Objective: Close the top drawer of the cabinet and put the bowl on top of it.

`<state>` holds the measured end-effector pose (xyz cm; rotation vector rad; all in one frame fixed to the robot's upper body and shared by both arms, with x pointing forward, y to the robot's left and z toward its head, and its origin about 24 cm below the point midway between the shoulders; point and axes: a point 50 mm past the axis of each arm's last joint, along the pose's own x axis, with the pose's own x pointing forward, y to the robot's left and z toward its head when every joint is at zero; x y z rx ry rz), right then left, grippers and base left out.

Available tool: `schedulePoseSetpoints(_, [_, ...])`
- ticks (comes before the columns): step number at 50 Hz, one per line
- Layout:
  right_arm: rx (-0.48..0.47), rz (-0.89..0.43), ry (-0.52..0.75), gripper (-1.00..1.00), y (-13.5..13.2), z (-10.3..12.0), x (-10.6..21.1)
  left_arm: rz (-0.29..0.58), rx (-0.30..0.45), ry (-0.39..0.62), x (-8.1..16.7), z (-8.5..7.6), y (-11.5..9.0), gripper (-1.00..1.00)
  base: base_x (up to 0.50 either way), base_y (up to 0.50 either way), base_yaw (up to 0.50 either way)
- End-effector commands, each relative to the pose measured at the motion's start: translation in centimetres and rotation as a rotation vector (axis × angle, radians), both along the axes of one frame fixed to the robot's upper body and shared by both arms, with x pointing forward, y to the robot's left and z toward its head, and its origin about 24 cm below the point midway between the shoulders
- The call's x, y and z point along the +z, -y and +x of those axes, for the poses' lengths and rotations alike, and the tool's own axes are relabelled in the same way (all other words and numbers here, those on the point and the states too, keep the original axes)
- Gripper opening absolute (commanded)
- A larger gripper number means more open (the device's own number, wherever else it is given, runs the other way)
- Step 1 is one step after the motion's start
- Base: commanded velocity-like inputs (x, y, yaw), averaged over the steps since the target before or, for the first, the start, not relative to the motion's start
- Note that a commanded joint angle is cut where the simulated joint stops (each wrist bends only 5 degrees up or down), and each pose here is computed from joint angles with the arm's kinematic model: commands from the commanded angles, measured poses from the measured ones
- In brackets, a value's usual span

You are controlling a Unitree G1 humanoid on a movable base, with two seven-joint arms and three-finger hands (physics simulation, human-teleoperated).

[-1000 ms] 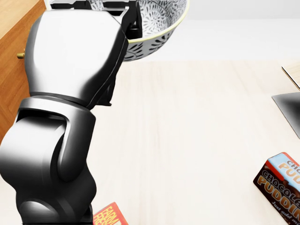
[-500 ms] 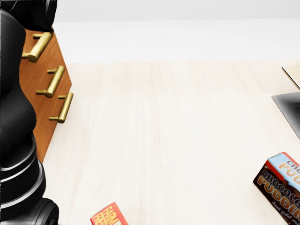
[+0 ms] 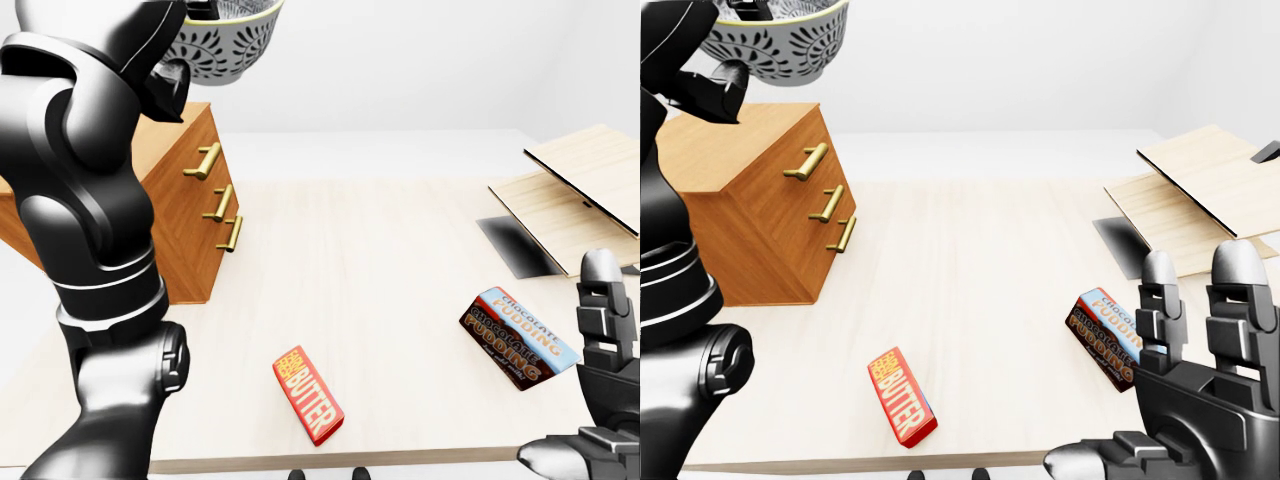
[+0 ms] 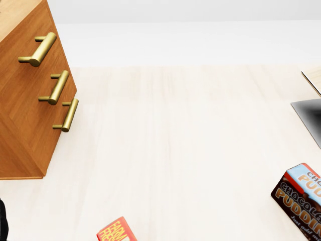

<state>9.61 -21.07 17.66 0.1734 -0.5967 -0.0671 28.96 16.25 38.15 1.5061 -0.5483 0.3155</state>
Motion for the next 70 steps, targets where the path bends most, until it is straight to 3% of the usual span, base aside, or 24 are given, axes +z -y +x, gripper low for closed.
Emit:
schedulePoseSetpoints(1, [0.001,0.000,-0.002,1.00,0.0,0.1,0.0,-0.049,0.015,-0.020,0.5,0.4,-3.1,-1.00,0.00,0.00,0.00])
schedulePoseSetpoints(11, [0.003,-0.001,-0.002,1.00,-0.1,0.1,0.0,-0.086,0.024,0.006,0.2,-0.2,-5.7,-1.00,0.00,0.00,0.00])
schedulePoseSetpoints(16, [0.001,-0.001,-0.002,1.00,0.0,0.0,0.0,-0.092,0.063,0.010,0.0,-0.7,-7.5,-1.00,0.00,0.00,0.00])
schedulePoseSetpoints(20, [0.003,-0.003,-0.002,1.00,-0.1,0.0,0.0,-0.128,0.059,0.060,0.5,-1.1,-8.5,-1.00,0.00,0.00,0.00])
schedulePoseSetpoints(29, [0.005,-0.007,-0.005,1.00,-0.3,0.1,0.0,-0.185,0.140,0.080,-0.3,-1.8,-12.5,-1.00,0.00,0.00,0.00])
schedulePoseSetpoints(37, [0.004,-0.009,-0.007,1.00,-0.4,0.1,-0.1,-0.237,0.173,0.136,-0.2,-2.2,-14.8,-1.00,0.00,0.00,0.00])
schedulePoseSetpoints(57, [0.003,-0.011,-0.005,1.00,-0.4,0.1,-0.1,-0.381,0.235,0.140,-1.2,-0.6,-18.2,-1.00,0.00,0.00,0.00])
schedulePoseSetpoints(70, [0.007,-0.016,-0.006,1.00,-0.6,0.2,-0.1,-0.550,0.331,0.107,-2.0,2.5,-20.5,-1.00,0.00,0.00,0.00])
